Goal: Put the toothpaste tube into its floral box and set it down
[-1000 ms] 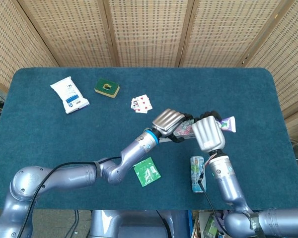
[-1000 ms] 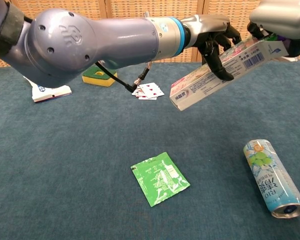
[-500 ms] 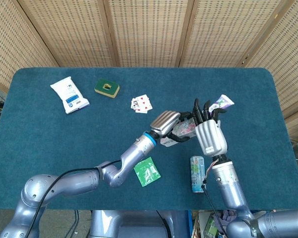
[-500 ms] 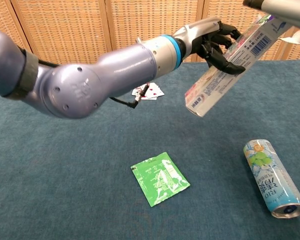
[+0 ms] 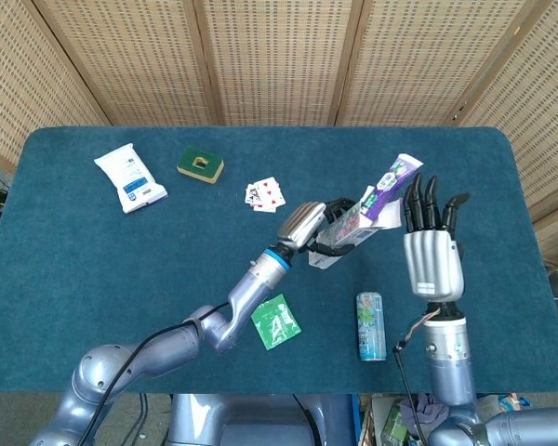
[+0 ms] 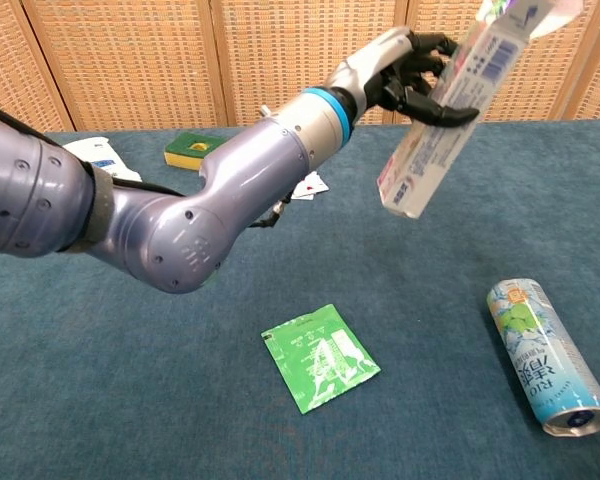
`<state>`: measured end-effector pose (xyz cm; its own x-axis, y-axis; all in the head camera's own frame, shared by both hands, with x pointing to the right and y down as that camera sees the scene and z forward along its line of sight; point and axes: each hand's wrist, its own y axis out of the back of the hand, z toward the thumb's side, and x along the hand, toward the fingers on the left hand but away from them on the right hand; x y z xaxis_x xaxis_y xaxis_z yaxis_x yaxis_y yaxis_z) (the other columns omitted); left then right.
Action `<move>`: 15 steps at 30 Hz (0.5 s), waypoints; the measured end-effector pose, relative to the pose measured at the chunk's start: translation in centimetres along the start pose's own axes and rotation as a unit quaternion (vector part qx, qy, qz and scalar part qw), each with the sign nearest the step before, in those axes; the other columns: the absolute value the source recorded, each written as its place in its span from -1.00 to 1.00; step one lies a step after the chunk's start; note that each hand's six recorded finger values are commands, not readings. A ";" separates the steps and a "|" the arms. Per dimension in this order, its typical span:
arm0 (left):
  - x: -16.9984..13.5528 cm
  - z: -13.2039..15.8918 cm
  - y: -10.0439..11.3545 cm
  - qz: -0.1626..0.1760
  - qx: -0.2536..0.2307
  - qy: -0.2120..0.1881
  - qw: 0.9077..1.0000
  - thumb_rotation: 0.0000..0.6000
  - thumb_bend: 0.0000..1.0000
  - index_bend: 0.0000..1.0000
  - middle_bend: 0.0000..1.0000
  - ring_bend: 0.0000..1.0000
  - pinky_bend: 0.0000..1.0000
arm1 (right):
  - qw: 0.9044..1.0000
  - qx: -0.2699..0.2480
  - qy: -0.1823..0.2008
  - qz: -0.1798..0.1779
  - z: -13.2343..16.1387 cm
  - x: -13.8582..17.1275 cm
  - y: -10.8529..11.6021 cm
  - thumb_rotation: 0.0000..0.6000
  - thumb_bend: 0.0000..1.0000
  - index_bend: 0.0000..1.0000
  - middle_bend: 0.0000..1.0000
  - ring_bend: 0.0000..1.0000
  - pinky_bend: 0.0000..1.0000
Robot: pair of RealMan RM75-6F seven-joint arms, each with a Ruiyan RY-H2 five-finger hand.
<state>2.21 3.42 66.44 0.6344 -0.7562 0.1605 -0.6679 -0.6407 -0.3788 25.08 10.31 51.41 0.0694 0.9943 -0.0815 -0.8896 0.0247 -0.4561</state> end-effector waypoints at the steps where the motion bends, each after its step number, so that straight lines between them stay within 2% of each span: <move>1: 0.0 0.2 0.3 0.010 -0.001 -0.009 1.000 1.00 -0.24 0.21 0.15 -0.04 -0.10 | 1.000 -0.002 -0.005 0.005 -0.3 -0.1 -0.5 1.00 -0.63 -1.00 -1.00 -1.00 -0.53; 6: -0.6 1.3 2.5 0.078 -0.007 -0.063 0.995 1.00 -0.24 0.21 0.15 -0.04 -0.10 | 0.999 -0.005 -0.030 0.043 -1.7 -0.7 -3.7 1.00 -0.62 -1.00 -1.00 -1.00 -0.53; 8: -1.0 1.5 3.5 0.100 0.014 -0.087 0.991 1.00 -0.24 0.21 0.15 -0.04 -0.10 | 0.998 -0.003 -0.036 0.057 -2.1 -1.0 -5.1 1.00 -0.62 -1.00 -1.00 -1.00 -0.53; 12: -1.7 1.1 3.6 0.092 0.048 -0.108 0.989 1.00 -0.24 0.21 0.15 -0.04 -0.10 | 0.994 -0.002 -0.047 0.094 -2.8 -1.6 -8.1 1.00 -0.63 -1.00 -1.00 -1.00 -0.53; 15: -1.7 0.5 3.3 0.091 0.004 -0.094 0.991 1.00 -0.24 0.21 0.15 -0.04 -0.10 | 0.992 -0.003 -0.052 0.118 -3.3 -1.9 -9.9 1.00 -0.62 -1.00 -1.00 -1.00 -0.53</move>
<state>-0.88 2.71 64.50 0.5646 -0.8212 -0.0830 -0.7759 -0.4938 -0.3925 35.21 7.81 53.14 -0.1874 0.9778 -0.0941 -0.8725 -0.2097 -0.4413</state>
